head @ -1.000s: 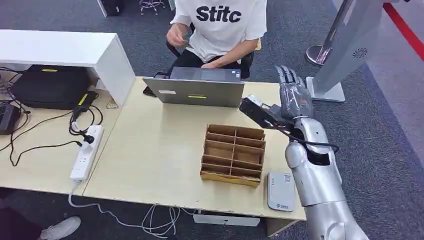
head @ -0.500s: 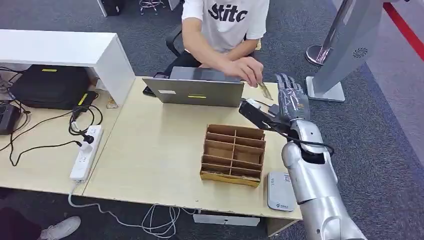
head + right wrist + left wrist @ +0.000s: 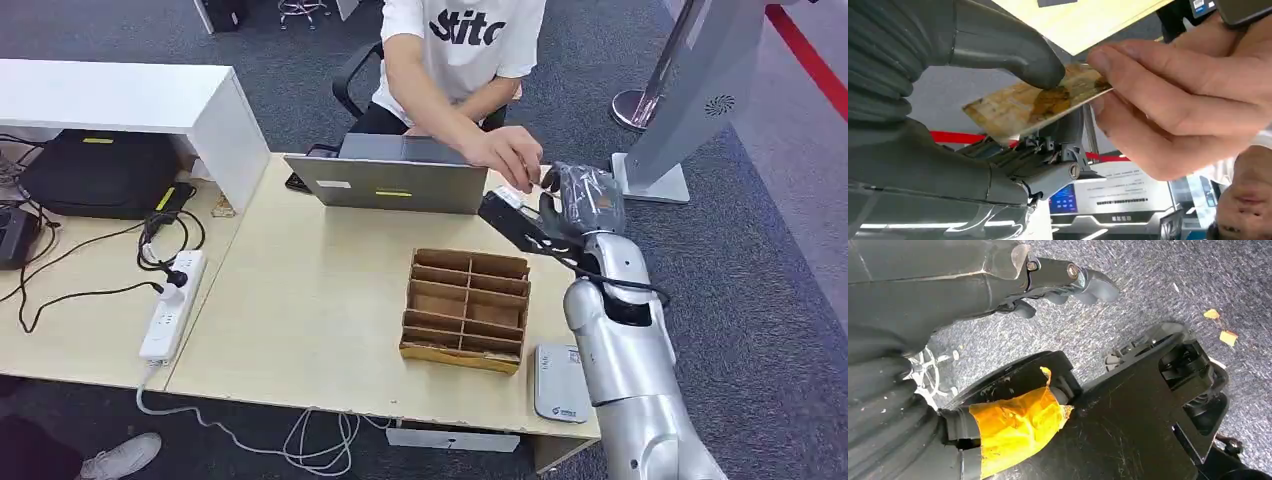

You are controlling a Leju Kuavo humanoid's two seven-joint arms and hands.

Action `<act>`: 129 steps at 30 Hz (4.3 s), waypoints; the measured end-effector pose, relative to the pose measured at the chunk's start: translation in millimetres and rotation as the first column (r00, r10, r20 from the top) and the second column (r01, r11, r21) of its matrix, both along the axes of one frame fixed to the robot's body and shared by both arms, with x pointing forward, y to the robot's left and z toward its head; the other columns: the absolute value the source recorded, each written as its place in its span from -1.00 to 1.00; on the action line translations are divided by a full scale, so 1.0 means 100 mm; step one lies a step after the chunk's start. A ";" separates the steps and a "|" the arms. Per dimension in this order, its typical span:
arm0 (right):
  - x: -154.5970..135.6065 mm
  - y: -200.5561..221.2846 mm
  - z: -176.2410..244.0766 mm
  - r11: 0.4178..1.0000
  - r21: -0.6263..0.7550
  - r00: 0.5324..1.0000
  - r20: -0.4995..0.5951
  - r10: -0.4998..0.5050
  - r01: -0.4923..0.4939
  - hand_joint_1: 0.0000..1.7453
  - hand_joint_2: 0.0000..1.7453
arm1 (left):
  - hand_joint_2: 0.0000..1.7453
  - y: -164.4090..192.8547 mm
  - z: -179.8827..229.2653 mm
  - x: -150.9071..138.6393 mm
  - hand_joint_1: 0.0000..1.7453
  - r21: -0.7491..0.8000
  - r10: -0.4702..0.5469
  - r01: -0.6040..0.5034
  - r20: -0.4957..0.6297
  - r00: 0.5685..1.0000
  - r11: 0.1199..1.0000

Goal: Pass the card to the sensor for recognition and then transmit it.

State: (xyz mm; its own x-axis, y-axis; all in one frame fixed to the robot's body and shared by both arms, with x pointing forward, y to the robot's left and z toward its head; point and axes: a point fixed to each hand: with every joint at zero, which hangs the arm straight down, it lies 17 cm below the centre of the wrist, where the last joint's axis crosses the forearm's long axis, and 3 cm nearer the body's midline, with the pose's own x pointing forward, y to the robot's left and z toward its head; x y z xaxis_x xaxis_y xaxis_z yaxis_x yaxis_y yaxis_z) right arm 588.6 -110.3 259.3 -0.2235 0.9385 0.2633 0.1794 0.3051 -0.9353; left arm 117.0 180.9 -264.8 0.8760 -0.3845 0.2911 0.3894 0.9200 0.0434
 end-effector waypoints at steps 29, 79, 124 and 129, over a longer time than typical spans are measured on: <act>-1.36 -0.17 -0.09 0.869 0.437 0.968 0.189 0.164 -0.233 1.00 1.00 | 1.00 0.17 -0.03 -0.08 -1.00 0.009 0.181 -0.181 0.021 0.983 0.983; -1.92 -0.82 -2.04 0.971 0.229 0.961 -0.275 -0.008 0.074 1.00 1.00 | 1.00 0.25 -0.04 -0.08 -1.00 0.012 0.259 -0.259 0.028 0.966 0.966; -1.20 0.77 0.58 0.901 0.191 0.918 0.161 0.363 -0.390 1.00 1.00 | 1.00 0.13 -0.02 -0.04 -1.00 0.002 0.118 -0.118 0.026 0.993 0.993; -0.77 0.98 0.74 0.935 0.125 0.941 0.115 0.319 -0.333 1.00 1.00 | 1.00 0.05 -0.01 -0.01 -1.00 0.001 0.036 -0.036 0.019 0.999 0.999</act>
